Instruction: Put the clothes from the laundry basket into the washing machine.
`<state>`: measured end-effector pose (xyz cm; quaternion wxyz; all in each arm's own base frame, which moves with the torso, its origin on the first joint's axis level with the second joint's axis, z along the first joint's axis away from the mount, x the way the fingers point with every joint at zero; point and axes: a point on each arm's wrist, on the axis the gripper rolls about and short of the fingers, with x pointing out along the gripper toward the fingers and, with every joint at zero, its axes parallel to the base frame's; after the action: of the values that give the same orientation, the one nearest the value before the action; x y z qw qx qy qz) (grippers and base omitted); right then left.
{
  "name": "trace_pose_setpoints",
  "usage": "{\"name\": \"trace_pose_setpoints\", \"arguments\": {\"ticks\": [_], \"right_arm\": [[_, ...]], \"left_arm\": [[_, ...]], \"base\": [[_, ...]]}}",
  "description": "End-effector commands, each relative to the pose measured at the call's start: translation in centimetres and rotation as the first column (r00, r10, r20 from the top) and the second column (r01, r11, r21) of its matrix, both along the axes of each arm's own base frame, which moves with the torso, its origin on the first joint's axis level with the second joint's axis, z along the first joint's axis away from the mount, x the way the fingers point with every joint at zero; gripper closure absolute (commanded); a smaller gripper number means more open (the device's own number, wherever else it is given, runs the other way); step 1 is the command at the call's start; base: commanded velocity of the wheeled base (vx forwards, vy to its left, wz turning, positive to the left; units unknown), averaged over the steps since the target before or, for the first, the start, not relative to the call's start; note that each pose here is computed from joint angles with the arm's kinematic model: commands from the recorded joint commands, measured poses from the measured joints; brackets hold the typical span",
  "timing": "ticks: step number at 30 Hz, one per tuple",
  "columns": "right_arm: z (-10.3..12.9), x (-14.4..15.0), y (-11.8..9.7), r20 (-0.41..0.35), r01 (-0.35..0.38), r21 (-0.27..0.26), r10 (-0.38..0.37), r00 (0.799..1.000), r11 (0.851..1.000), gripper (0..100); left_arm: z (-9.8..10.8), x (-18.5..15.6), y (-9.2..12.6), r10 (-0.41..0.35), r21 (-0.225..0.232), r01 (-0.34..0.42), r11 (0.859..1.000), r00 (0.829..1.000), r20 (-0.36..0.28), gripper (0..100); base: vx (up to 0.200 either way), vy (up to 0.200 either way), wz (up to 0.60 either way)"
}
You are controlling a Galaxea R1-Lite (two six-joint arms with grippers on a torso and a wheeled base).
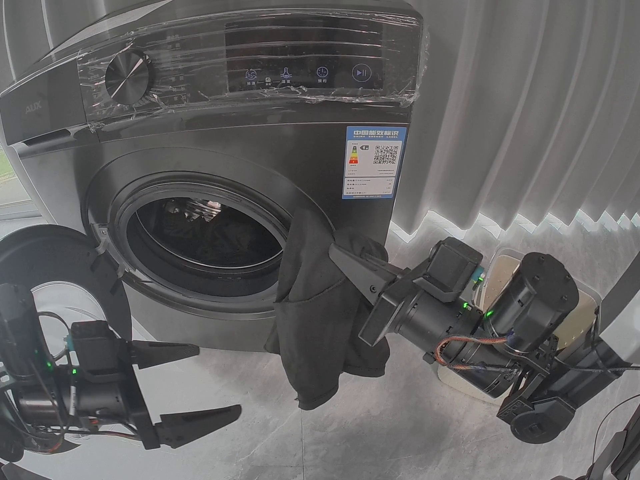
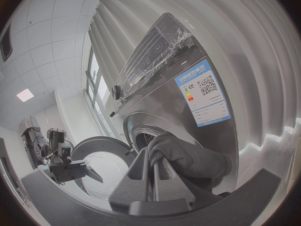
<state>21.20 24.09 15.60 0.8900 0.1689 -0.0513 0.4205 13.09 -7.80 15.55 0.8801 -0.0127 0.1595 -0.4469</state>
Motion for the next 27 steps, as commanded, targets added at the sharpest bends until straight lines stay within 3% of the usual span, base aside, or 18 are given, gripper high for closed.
{"name": "trace_pose_setpoints", "arguments": {"ticks": [1,5,12,18,27], "right_arm": [[0.0,0.0,0.0,-0.003,0.000,0.004,0.000,1.000,1.000,100],[0.0,0.0,0.1,-0.003,0.000,0.004,0.000,1.000,1.000,100],[0.1,0.0,0.1,-0.001,0.001,0.010,-0.001,1.000,1.000,100],[0.3,0.0,0.0,-0.011,0.016,0.023,-0.016,1.000,1.000,100],[0.6,-0.2,-0.1,-0.003,0.013,0.032,-0.013,1.000,0.999,100]], "left_arm": [[-2.5,2.1,-1.9,-0.042,0.038,0.047,0.998,0.989,-0.139,0],[-3.1,2.4,-2.8,-0.057,0.027,0.064,0.998,0.977,-0.204,0],[-4.1,4.4,-4.8,-0.086,0.020,0.092,0.996,0.974,-0.210,0],[-4.6,5.2,-6.2,-0.098,-0.047,0.089,0.995,0.966,-0.241,0],[-6.1,6.4,-7.4,-0.102,-0.049,0.093,0.994,0.966,-0.237,0]], "base": [[0.000,0.000,0.00],[0.000,0.000,0.00],[0.000,0.000,0.00],[0.000,0.000,0.00],[0.000,0.000,0.00]]}}
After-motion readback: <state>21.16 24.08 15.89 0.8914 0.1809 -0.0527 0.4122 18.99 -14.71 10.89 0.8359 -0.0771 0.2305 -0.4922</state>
